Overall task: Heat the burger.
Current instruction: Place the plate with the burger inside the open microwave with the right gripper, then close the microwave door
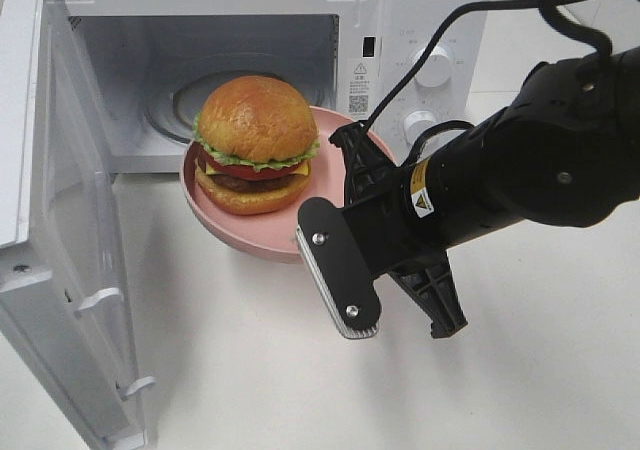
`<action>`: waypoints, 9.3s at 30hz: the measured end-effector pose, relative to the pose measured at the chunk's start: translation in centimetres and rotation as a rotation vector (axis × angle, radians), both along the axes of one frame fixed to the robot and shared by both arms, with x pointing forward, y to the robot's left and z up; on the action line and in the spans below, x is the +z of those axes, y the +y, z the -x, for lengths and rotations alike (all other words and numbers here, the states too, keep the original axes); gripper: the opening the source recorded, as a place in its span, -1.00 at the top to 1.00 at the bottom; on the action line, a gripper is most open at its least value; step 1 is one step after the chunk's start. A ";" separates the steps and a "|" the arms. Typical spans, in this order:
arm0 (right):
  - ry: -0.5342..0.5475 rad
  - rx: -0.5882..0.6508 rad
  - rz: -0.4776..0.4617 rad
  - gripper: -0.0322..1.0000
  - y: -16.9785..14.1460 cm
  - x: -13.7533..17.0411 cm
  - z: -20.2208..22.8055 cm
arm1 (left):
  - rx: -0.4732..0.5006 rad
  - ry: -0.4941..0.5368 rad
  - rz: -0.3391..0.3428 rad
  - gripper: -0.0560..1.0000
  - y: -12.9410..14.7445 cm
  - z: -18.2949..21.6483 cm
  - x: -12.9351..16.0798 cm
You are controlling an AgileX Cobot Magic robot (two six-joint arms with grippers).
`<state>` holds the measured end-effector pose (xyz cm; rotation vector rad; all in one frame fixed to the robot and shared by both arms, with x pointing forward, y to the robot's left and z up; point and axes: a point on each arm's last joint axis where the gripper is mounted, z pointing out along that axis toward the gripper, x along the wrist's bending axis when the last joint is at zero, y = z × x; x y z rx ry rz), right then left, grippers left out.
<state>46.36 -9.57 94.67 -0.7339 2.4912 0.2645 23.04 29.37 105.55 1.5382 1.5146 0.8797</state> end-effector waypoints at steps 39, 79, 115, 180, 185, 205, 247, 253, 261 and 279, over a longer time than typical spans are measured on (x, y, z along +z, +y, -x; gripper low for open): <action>-0.024 -0.068 0.018 0.83 5.1 -0.7 -6.3 | 0.000 0.000 0.000 -0.97 0.0 0.0 0.0; 0.007 -0.222 -0.010 0.83 11.2 -2.1 -12.3 | 0.000 0.000 0.000 -0.97 0.0 0.0 0.0; -0.082 -0.315 -0.074 0.83 14.0 -3.0 -18.3 | 0.000 0.000 0.000 -0.97 0.0 0.0 0.0; -0.110 -0.232 -0.265 -0.61 11.6 -0.6 -13.9 | 0.000 0.000 0.000 -0.97 0.0 0.0 0.0; -0.103 -0.227 -0.264 -0.60 10.5 0.1 -12.6 | 0.000 0.000 0.000 -0.97 0.0 0.0 0.0; -0.010 -0.335 -0.306 -0.54 3.8 2.8 -5.0 | 0.000 0.000 0.000 -0.97 0.0 0.0 0.0; 0.348 -1.414 -0.327 -0.54 -11.0 9.4 9.4 | 0.000 0.000 0.000 -0.97 0.0 0.0 0.0; 0.334 -1.402 -0.432 -0.54 -12.8 11.4 11.3 | 0.000 0.000 0.000 -0.97 0.0 0.0 0.0; 0.313 -1.386 -0.567 -0.54 -15.1 13.2 13.6 | 0.000 0.000 0.000 -0.97 0.0 0.0 0.0; 0.156 -1.605 -0.938 -0.54 -20.7 13.8 19.2 | 0.000 0.000 0.000 -0.97 0.0 0.0 0.0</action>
